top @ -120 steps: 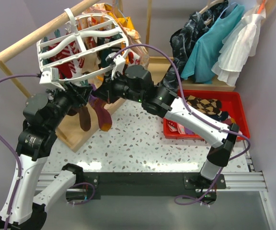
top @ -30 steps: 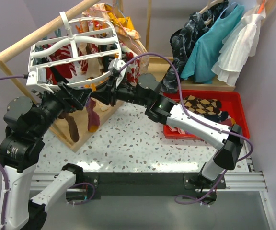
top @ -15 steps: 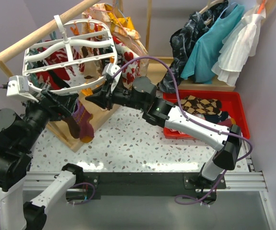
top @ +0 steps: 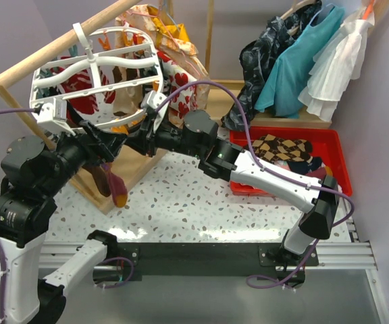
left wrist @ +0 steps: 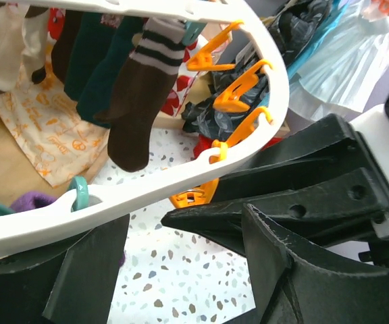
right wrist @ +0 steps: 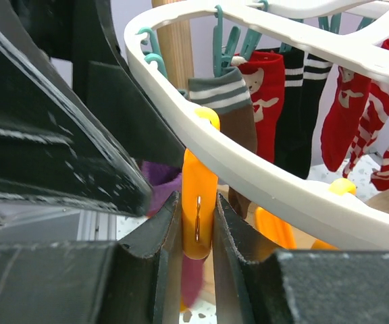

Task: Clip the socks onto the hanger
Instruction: Open the clamp at the hanger, then pick up the sock from the bin.

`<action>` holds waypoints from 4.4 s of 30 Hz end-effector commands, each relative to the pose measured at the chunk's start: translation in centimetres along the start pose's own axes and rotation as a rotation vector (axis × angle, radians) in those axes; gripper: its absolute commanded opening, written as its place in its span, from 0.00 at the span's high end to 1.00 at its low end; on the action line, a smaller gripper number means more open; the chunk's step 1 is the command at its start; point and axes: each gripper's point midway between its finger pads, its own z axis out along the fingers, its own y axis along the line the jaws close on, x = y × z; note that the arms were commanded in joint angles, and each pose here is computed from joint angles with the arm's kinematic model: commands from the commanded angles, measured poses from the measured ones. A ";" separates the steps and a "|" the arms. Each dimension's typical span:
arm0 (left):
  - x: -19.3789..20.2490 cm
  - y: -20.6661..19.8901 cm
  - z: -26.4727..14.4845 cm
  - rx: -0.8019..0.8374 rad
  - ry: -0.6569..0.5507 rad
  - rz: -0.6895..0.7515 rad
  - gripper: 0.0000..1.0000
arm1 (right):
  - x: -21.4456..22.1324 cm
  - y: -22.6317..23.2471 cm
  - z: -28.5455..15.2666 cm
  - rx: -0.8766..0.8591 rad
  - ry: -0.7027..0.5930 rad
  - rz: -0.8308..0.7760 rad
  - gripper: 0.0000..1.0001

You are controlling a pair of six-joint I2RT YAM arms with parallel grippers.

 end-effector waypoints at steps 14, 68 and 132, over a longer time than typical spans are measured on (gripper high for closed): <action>-2.1 -0.1 3.9 0.028 -0.133 -0.070 0.40 | 1.1 3.2 0.9 -0.102 -0.006 0.043 1.00; 0.0 2.2 4.7 -0.029 -0.121 -0.018 0.91 | 24.4 -18.4 -43.3 1.288 0.889 0.454 0.43; 0.4 1.7 5.2 0.005 -0.105 -0.029 0.93 | 26.5 -21.6 -43.6 1.355 0.639 0.659 0.66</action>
